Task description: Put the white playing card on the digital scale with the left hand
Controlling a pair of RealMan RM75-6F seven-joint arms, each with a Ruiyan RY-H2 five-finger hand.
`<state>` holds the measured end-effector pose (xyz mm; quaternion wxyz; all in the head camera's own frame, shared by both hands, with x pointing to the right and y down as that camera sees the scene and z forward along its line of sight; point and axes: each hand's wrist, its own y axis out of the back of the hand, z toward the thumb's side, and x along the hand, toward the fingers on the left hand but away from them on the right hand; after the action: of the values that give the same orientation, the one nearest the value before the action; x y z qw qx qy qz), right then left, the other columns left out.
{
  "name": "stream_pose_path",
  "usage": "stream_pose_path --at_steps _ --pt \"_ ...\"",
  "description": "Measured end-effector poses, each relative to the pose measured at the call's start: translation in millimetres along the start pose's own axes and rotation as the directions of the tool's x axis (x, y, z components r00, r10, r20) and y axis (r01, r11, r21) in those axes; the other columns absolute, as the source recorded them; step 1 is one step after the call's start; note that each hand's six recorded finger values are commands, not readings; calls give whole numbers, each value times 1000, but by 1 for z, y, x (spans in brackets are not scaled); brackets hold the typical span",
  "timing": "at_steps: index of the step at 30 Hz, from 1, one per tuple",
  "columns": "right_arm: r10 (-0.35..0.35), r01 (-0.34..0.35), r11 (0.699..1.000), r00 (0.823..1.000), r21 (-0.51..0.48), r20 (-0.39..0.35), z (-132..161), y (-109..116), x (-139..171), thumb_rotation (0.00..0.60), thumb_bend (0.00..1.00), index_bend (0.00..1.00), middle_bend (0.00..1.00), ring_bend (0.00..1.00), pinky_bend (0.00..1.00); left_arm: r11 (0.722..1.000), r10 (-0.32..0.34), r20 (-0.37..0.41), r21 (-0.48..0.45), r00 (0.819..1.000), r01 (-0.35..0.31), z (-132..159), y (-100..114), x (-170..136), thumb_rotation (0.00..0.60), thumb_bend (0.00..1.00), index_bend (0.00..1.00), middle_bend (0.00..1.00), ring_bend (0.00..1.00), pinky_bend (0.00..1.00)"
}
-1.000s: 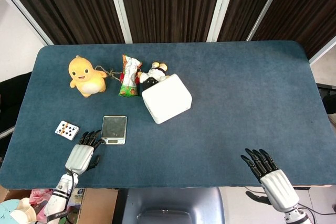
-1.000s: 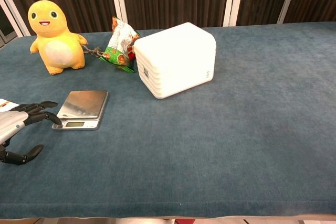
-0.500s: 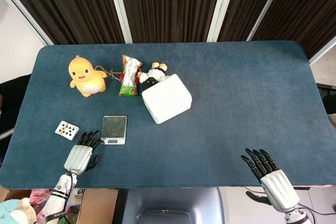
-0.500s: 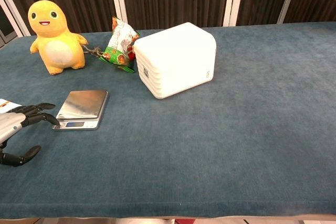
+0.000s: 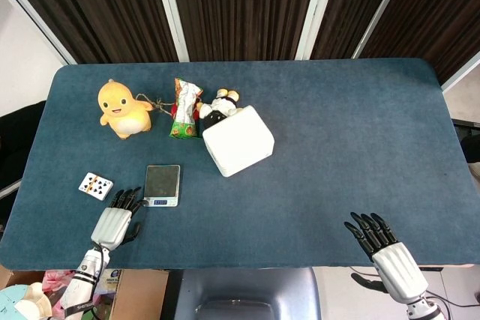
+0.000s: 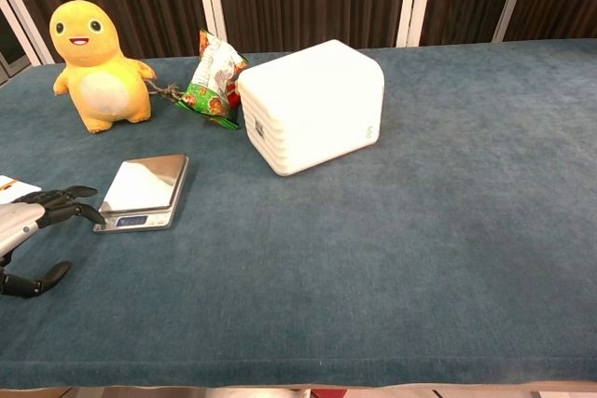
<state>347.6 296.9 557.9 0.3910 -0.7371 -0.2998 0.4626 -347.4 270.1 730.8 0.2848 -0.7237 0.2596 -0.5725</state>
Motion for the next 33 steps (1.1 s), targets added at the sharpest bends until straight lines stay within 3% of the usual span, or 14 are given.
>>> stream_pose_path --at_steps 11,18,24,33 --pt "0 0 1000 1000 -2 -2 1 0 1 600 161 0 0 0 0 996 83 21 -45 996 -82 3 19 4 600 487 165 0 0 0" --pt "-4 4 1000 1000 -5 -1 0 1 1 600 161 0 0 0 0 991 134 5 -29 991 -134 -9 40 8 600 464 159 0 0 0" --pt "-1 1 1000 1000 -4 -3 1 0 1 600 161 0 0 0 0 988 152 -71 16 986 -152 -35 53 12 600 394 134 0 0 0" --pt "2 -2 1000 1000 -10 -6 1 1 1 600 161 0 0 0 0 993 97 -222 81 970 -81 -81 48 24 600 378 112 0 0 0"
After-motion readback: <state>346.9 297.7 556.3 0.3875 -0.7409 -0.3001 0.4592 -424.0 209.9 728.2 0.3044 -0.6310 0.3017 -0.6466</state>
